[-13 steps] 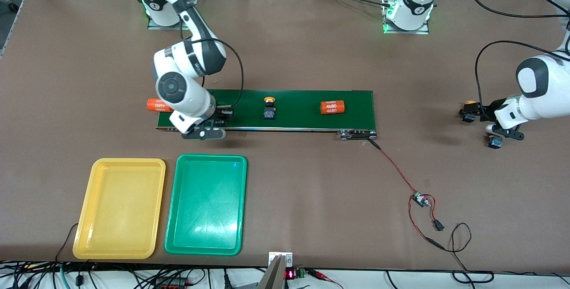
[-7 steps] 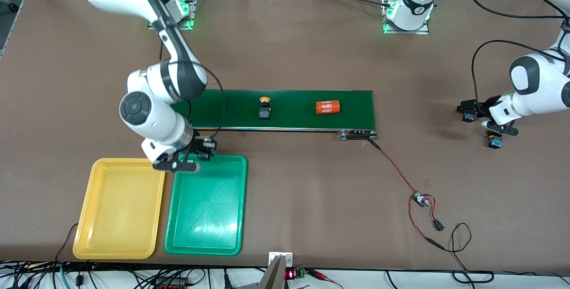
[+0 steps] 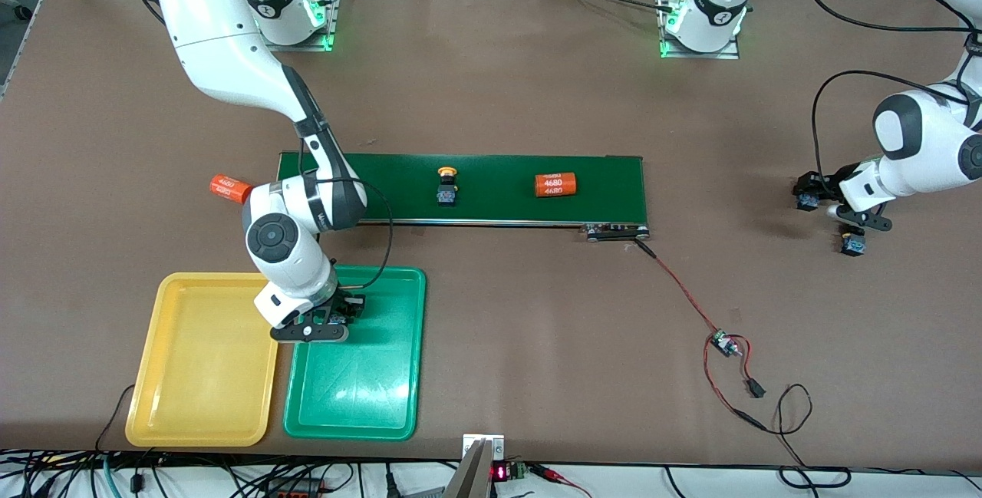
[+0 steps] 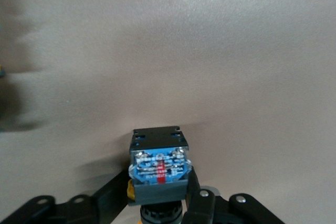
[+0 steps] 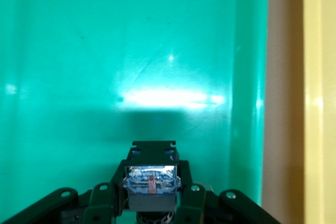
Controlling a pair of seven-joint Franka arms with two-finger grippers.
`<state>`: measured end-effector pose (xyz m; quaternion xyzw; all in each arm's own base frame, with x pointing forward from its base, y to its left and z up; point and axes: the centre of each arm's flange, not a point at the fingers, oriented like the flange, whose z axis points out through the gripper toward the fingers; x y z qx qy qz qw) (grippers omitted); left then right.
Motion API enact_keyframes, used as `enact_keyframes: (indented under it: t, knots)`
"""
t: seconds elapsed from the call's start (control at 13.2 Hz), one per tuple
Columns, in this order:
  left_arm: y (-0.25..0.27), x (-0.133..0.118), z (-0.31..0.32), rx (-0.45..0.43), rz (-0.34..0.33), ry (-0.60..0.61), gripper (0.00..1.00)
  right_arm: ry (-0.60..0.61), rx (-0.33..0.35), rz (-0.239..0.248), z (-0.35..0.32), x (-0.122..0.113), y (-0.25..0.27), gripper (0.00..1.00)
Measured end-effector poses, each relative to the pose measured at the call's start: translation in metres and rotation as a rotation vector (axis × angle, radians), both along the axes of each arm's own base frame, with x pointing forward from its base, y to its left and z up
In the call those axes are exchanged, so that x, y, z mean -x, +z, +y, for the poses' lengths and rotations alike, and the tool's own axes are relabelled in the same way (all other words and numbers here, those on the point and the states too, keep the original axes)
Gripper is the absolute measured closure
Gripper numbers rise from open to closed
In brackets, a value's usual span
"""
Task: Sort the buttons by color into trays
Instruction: 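Lower the green-based button into the green tray and open the right gripper, then grasp the yellow-based button with the right gripper while the left gripper places its button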
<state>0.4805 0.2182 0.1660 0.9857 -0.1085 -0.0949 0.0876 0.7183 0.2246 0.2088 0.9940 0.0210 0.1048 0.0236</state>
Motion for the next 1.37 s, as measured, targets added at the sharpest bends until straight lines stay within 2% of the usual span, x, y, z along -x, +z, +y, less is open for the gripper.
enact_keyframes:
  t: [0.3,0.46,0.61,0.76,0.84,0.99,1.22,1.37]
  knots:
    - [0.014,-0.008,-0.011,-0.012,0.0,-0.03,0.56,0.006,0.014,0.01,-0.006,0.0,-0.01,0.59]
    - [0.034,-0.021,-0.029,-0.035,-0.007,-0.074,0.57,0.003,0.009,-0.01,-0.011,-0.004,-0.01,0.44]
    - [0.058,-0.038,-0.06,-0.072,-0.026,-0.107,0.58,0.002,0.003,-0.036,-0.014,-0.01,0.002,0.22]
    - [0.079,-0.05,-0.097,-0.108,-0.037,-0.127,0.58,0.002,0.004,-0.027,-0.009,-0.011,0.024,0.04]
    - [0.088,-0.054,-0.118,-0.126,-0.038,-0.13,0.58,0.002,0.007,-0.008,-0.006,-0.01,0.039,0.0]
    - [0.105,-0.059,-0.163,-0.163,-0.035,-0.125,0.58,-0.007,0.02,0.06,-0.003,-0.002,0.079,0.0]
    - [0.126,-0.059,-0.242,-0.21,-0.047,-0.131,0.58,-0.033,0.005,0.208,0.009,0.025,0.124,0.0]
    - [0.135,-0.055,-0.289,-0.205,-0.064,-0.145,0.58,-0.059,-0.013,0.28,0.026,0.043,0.134,0.0]
